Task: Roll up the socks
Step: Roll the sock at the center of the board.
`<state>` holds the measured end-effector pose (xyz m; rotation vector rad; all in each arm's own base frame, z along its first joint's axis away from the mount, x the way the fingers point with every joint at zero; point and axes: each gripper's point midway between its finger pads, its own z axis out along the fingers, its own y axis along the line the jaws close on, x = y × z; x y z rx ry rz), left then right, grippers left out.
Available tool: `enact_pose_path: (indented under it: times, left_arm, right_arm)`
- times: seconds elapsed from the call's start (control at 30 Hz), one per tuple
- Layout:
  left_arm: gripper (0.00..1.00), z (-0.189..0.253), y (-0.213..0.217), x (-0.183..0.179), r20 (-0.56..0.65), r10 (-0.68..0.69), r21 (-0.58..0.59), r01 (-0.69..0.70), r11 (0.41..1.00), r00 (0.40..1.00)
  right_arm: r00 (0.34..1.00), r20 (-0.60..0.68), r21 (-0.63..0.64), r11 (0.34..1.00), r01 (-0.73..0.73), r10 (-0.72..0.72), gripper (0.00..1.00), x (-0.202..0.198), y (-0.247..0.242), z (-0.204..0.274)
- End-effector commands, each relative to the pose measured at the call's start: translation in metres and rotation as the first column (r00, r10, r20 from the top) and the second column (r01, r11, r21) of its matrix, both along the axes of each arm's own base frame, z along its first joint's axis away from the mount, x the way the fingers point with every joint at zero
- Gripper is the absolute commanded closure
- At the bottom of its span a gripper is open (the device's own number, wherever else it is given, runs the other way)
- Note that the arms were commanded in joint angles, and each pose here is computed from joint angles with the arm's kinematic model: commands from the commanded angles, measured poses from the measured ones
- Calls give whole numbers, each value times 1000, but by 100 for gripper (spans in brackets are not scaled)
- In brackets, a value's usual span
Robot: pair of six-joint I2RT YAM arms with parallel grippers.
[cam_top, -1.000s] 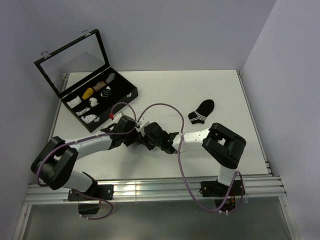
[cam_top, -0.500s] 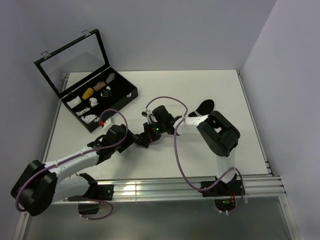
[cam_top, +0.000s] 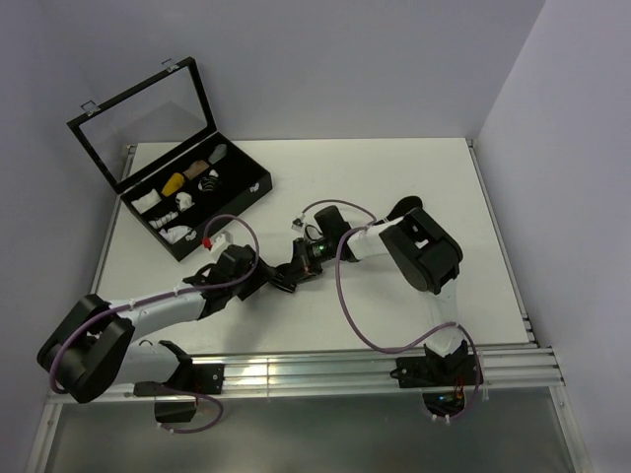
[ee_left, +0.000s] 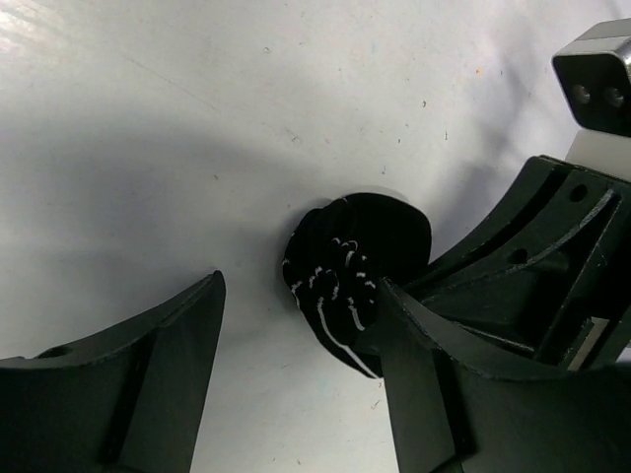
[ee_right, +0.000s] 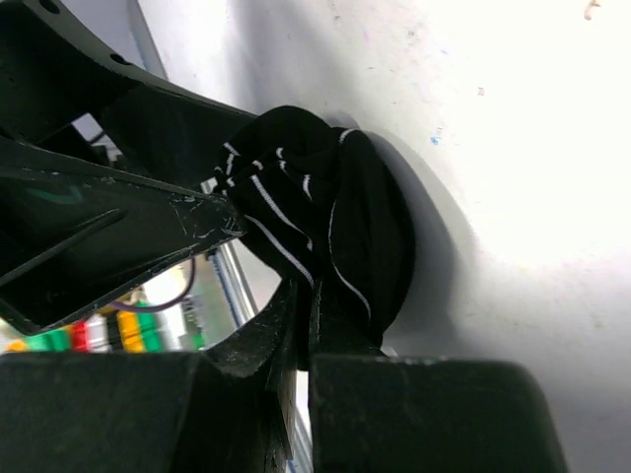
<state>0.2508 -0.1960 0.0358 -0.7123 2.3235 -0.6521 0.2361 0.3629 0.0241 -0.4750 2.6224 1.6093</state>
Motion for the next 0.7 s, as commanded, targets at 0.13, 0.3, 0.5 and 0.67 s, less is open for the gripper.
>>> enact_pose_path:
  times: [0.13,0.3,0.5,0.67]
  left_arm:
    - [35,8,-16,13,23,-22,-25,23,999,999]
    - [39,-1,-18,14,-5,-31,-9,31,999,1000]
    - [52,-13,-20,12,-41,-39,3,40,999,998]
    - [65,-19,-21,11,-61,-52,18,53,998,997]
  right_arm:
    - [993,-99,-65,996,65,-71,100,3,-17,-28]
    - [989,-113,-83,993,87,-96,99,6,-24,-36]
    - [989,-98,-108,989,104,-115,96,9,-27,-38]
    - [990,-54,-125,985,120,-128,91,15,-28,-32]
